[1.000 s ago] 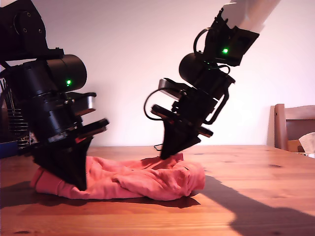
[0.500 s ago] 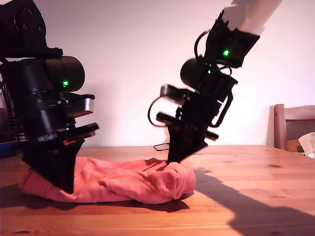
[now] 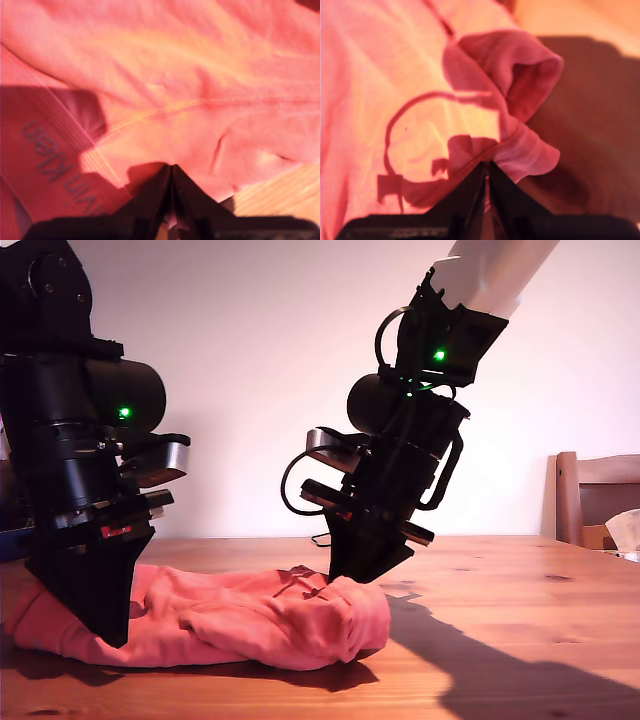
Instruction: Fold the underwear in front of you. After folding it, place it to the right side.
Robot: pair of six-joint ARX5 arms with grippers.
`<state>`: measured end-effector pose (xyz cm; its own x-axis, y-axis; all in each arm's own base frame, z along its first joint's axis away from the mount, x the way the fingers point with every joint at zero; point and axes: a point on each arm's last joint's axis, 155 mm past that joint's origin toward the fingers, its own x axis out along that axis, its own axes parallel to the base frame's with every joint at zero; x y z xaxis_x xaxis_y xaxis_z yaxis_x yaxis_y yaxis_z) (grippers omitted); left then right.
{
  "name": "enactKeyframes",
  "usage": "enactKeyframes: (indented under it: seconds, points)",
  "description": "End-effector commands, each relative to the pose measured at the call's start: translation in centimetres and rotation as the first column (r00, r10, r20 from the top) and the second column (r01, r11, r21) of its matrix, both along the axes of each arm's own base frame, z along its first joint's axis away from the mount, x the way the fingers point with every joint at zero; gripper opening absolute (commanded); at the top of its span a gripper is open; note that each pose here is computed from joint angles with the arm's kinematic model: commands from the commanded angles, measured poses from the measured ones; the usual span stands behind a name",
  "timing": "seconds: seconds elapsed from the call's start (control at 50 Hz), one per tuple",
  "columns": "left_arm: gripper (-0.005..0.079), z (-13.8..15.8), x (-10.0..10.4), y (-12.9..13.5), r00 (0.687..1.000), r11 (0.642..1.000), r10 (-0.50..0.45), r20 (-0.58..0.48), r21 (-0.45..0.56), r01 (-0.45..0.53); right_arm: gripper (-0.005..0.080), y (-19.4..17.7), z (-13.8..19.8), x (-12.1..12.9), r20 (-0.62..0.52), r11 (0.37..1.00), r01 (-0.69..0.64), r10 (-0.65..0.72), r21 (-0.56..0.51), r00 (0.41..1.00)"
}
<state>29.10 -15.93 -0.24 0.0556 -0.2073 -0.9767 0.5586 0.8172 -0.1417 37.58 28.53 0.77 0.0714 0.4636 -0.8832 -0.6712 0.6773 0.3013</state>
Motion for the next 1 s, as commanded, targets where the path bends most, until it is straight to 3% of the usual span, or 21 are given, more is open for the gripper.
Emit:
enactKeyframes:
  seconds: [0.0, 0.16, 0.36, 0.78, 0.98]
  points:
    - [-0.0019, -1.6, -1.1, 2.0, 0.999, 0.996, -0.006, -0.033, 0.086, 0.009, -0.0011, -0.3, -1.5, -1.4, -0.055, 0.999, -0.014, 0.013, -0.03, 0.998]
    - [-0.0019, -1.7, 0.0, 3.6, 0.999, 0.983, -0.025, 0.022, 0.18, 0.02, -0.0011, -1.5, -2.1, -2.7, -0.102, 0.996, -0.026, 0.017, -0.088, 0.995]
    - [-0.0019, -1.4, 2.1, 4.2, 0.991, 0.973, -0.072, 0.11, 0.227, 0.045, -0.0011, -2.2, -2.3, -4.8, -0.18, 0.991, -0.042, 0.018, -0.128, 0.984]
    - [-0.0019, 0.4, 7.8, 1.9, 0.923, 0.977, -0.158, 0.351, 0.188, 0.096, -0.0011, 0.9, 0.3, -8.7, -0.199, 0.986, -0.102, 0.075, -0.13, 0.977]
    - [-0.0019, 0.9, 8.8, 1.4, 0.897, 0.973, -0.197, 0.397, 0.191, 0.129, -0.0011, 2.2, 0.3, -10.3, -0.22, 0.985, -0.1, 0.067, -0.143, 0.973]
